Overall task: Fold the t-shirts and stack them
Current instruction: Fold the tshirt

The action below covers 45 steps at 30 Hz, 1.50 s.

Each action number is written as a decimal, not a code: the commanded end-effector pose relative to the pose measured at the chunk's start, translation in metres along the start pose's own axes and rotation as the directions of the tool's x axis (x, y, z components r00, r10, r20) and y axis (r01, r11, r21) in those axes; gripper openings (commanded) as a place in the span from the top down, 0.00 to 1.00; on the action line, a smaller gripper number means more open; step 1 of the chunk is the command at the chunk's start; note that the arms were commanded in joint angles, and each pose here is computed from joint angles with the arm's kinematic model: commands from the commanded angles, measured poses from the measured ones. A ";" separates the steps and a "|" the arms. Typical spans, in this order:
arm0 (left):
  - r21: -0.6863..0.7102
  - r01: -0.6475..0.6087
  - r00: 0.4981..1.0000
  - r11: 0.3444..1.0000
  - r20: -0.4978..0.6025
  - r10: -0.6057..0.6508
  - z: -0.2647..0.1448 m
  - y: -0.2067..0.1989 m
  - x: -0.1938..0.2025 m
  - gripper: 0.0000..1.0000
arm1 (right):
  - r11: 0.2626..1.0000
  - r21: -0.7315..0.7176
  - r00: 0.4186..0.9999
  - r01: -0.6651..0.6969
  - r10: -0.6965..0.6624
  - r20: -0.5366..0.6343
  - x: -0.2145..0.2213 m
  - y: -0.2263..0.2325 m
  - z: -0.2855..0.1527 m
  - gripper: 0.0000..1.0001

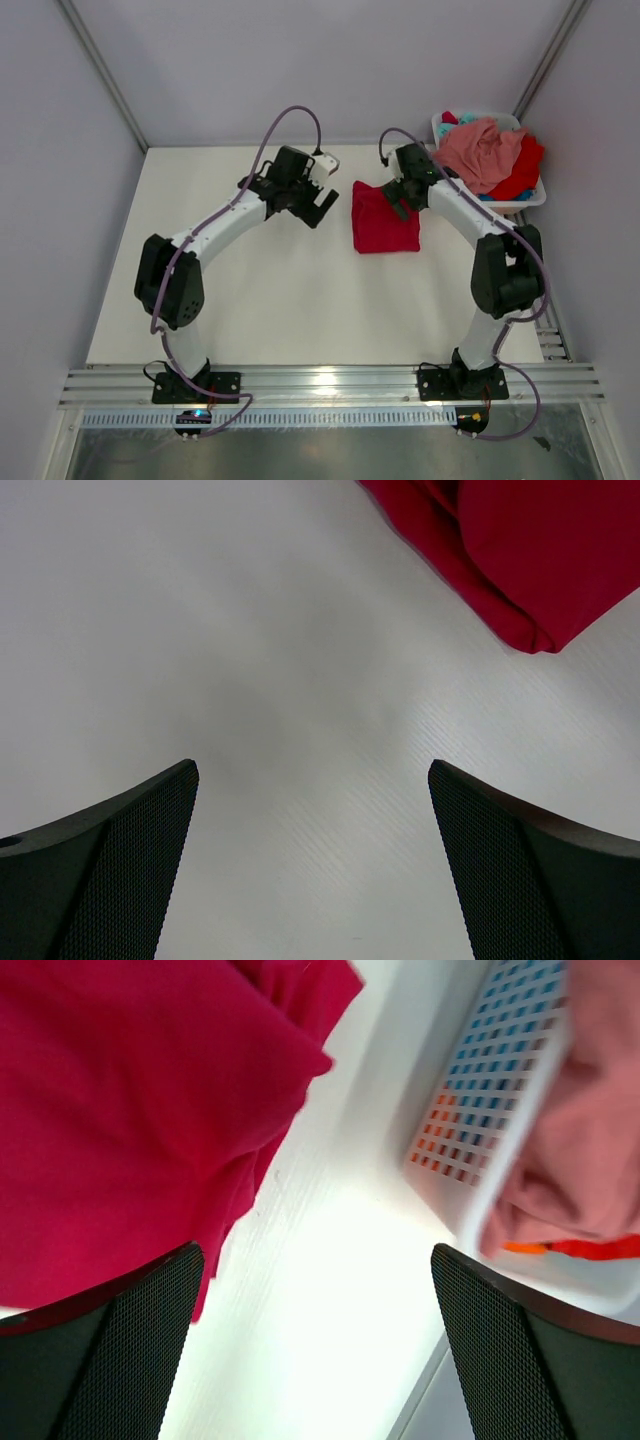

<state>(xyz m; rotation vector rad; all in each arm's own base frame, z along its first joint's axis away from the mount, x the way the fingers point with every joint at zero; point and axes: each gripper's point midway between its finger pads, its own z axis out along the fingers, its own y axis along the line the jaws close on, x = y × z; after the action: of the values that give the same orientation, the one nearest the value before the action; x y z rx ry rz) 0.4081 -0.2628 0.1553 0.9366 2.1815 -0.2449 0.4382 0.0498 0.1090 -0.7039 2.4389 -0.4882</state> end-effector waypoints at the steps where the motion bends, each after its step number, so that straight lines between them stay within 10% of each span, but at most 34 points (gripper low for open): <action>1: 0.008 -0.038 0.998 0.999 0.057 0.038 -0.018 -0.002 -0.016 0.01 | 0.997 -0.015 0.987 -0.079 0.080 0.143 -0.032 -0.028 -0.070 0.01; 13: 0.185 -0.344 0.929 0.921 -0.077 0.362 -0.007 -0.047 0.040 0.01 | 0.988 -0.048 0.950 -0.149 0.157 0.269 -0.020 -0.026 -0.113 0.01; 21: 0.119 -0.685 0.723 0.719 -0.012 0.691 0.008 -0.110 0.028 0.01 | 0.988 -0.017 0.963 -0.152 0.152 0.222 0.006 -0.011 -0.078 0.01; 26: -0.001 -0.704 0.709 0.710 0.038 0.704 0.028 -0.111 -0.007 0.01 | 0.989 0.002 0.967 -0.145 0.141 0.214 0.012 -0.009 -0.070 0.01; 34: -0.112 -0.843 0.530 0.526 -0.006 0.848 0.055 -0.106 -0.022 0.01 | 0.953 0.199 0.959 -0.230 0.186 0.215 0.019 -0.044 -0.070 0.01; 45: 0.011 -0.791 0.611 0.612 0.075 0.788 0.053 -0.130 -0.023 0.01 | 0.785 0.314 0.843 -0.534 0.465 0.271 0.061 -0.126 -0.072 0.01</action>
<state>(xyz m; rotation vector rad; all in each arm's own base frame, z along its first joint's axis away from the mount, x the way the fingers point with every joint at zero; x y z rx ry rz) 0.3652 -0.3748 0.0968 1.8306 1.5012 0.2332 0.3949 -0.0581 0.1713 -0.0674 2.2622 -0.6207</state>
